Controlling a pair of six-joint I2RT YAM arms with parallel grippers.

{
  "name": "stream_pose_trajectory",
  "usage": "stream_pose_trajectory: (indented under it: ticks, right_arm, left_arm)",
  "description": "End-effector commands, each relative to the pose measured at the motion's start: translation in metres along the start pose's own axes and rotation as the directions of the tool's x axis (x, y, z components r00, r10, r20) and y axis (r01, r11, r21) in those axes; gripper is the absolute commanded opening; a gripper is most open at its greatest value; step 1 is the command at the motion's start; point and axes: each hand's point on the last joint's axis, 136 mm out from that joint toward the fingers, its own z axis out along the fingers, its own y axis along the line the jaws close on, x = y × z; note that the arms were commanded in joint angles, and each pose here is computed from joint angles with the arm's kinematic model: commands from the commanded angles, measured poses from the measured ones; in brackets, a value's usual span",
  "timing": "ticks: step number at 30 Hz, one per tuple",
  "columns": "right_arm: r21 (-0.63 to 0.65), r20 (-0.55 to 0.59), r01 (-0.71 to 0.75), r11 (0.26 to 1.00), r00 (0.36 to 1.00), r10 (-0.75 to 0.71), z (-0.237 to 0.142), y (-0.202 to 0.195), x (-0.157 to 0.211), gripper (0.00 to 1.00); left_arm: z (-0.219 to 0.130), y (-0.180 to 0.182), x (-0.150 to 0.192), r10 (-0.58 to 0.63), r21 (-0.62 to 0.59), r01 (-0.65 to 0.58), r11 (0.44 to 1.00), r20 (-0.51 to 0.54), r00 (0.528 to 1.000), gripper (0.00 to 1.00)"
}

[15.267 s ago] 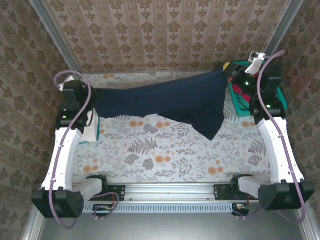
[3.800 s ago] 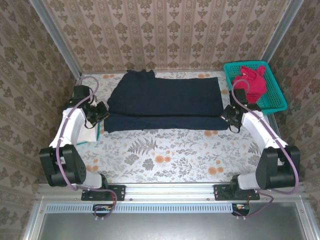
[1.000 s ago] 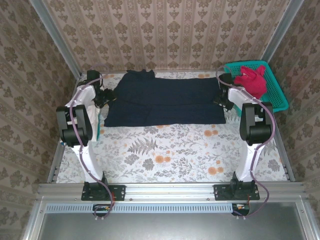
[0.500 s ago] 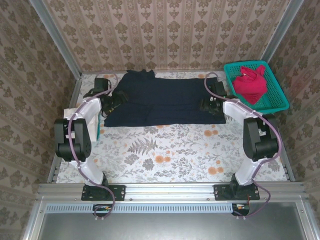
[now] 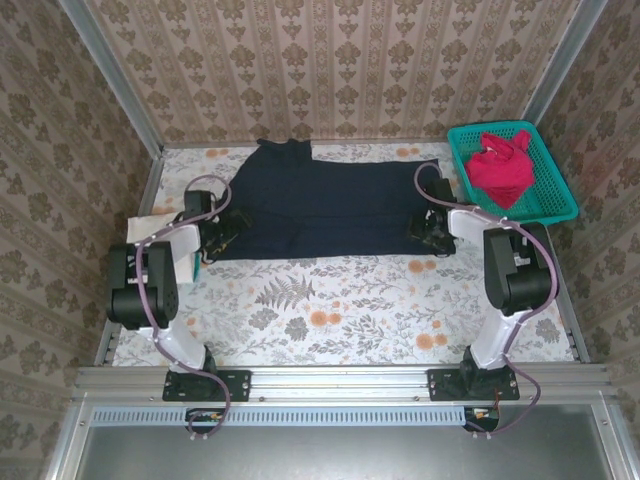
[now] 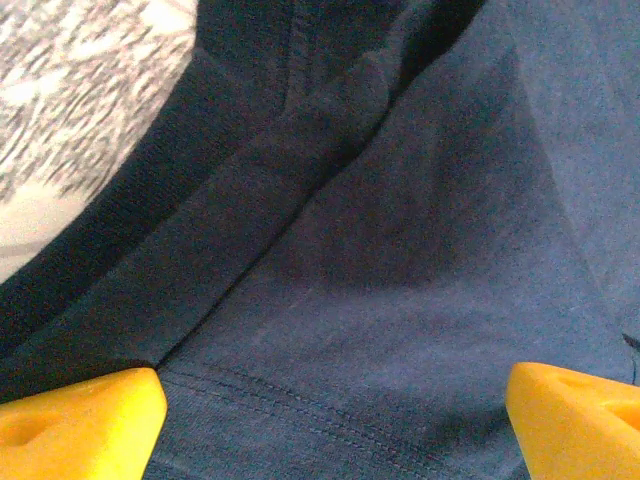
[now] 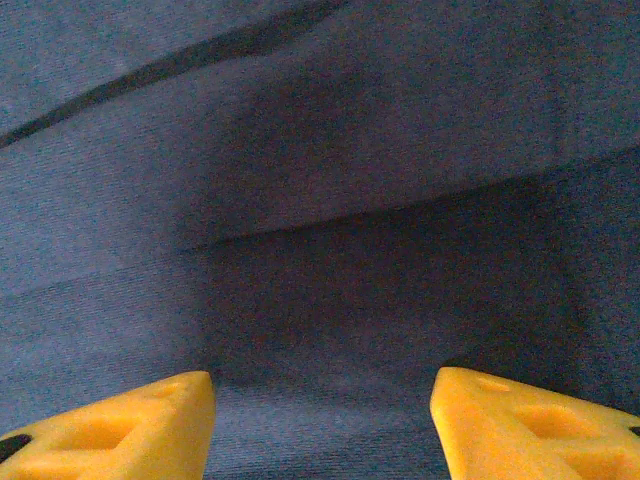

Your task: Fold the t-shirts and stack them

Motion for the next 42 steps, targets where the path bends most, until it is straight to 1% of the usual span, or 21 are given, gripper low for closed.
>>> stream_pose_trajectory:
  ticks: [1,4,6,10,16,17,19,22,26,29,31,32,34,35,36,38,40,42]
  right_arm:
    - [0.082,-0.111,-0.051,0.995,0.992,0.06,-0.007,-0.034,0.044,0.62]
    - [0.078,-0.126,-0.094,0.992,0.987,0.103,-0.013,-0.041,0.066,0.62]
    - [0.057,-0.158,-0.126,0.99,0.978,0.133,-0.016,-0.042,0.086,0.62]
    - [0.077,-0.176,-0.126,0.989,0.975,0.138,-0.029,-0.053,0.111,0.63]
    - [0.147,-0.21,-0.116,0.982,0.967,0.145,-0.045,-0.075,0.143,0.63]
    - [0.135,-0.184,-0.113,0.984,0.973,0.137,-0.052,-0.074,0.14,0.64]
    - [0.118,-0.159,-0.099,0.988,0.98,0.118,-0.058,-0.072,0.134,0.66]
    - [0.054,-0.082,-0.072,0.996,0.994,0.076,-0.071,-0.057,0.112,0.68]
    - [-0.042,0.034,0.003,0.999,0.999,-0.001,-0.093,-0.026,0.082,0.71]
    - [-0.092,0.093,0.056,0.994,0.995,-0.047,-0.107,-0.008,0.069,0.72]
    - [-0.154,0.145,0.081,0.985,0.988,-0.058,-0.114,0.007,0.055,0.72]
    - [-0.173,0.161,0.087,0.981,0.985,-0.059,-0.117,0.013,0.05,0.72]
    - [-0.209,0.197,0.113,0.971,0.978,-0.071,-0.122,0.024,0.039,0.72]
    - [-0.215,0.216,0.128,0.968,0.973,-0.08,-0.123,0.028,0.032,0.72]
    - [-0.22,0.226,0.14,0.965,0.97,-0.09,-0.123,0.032,0.027,0.72]
    - [-0.234,0.239,0.173,0.957,0.964,-0.116,-0.124,0.04,0.019,0.73]
    - [-0.258,0.246,0.201,0.945,0.96,-0.137,-0.124,0.051,0.012,0.73]
    - [-0.272,0.249,0.218,0.937,0.957,-0.15,-0.124,0.058,0.008,0.73]
  left_arm:
    - [-0.005,0.062,0.054,-0.107,-0.163,0.087,0.983,-0.12,0.987,0.91]
    - [-0.016,0.073,0.075,-0.123,-0.182,0.095,0.979,-0.151,0.981,0.91]
    - [-0.026,0.075,0.087,-0.132,-0.184,0.101,0.978,-0.167,0.977,0.91]
    - [-0.047,0.082,0.111,-0.141,-0.205,0.103,0.973,-0.18,0.973,0.91]
    - [-0.079,0.082,0.14,-0.153,-0.216,0.108,0.97,-0.202,0.967,0.92]
    - [-0.083,0.079,0.14,-0.148,-0.208,0.105,0.973,-0.199,0.969,0.92]
    - [-0.089,0.074,0.135,-0.128,-0.191,0.093,0.977,-0.183,0.975,0.93]
    - [-0.097,0.058,0.111,-0.071,-0.173,0.047,0.984,-0.132,0.989,0.95]
    - [-0.107,0.024,0.067,0.071,-0.116,-0.073,0.991,-0.027,0.997,1.0]
    - [-0.119,0.001,0.03,0.188,-0.099,-0.18,0.979,0.072,0.98,1.0]
    - [-0.122,-0.022,0.007,0.284,-0.052,-0.279,0.959,0.147,0.948,1.0]
    - [-0.123,-0.034,-0.005,0.314,-0.01,-0.318,0.948,0.179,0.932,1.0]
    - [-0.125,-0.049,-0.031,0.349,0.004,-0.36,0.933,0.24,0.906,1.0]
    - [-0.124,-0.06,-0.043,0.397,0.015,-0.417,0.909,0.274,0.876,1.0]
    - [-0.121,-0.076,-0.049,0.476,0.046,-0.512,0.858,0.305,0.825,1.0]
    - [-0.112,-0.098,-0.054,0.602,0.076,-0.659,0.749,0.339,0.723,1.0]
    - [-0.099,-0.11,-0.063,0.679,0.081,-0.736,0.673,0.327,0.657,0.99]
    - [-0.082,-0.115,-0.072,0.736,0.087,-0.779,0.621,0.277,0.618,0.98]
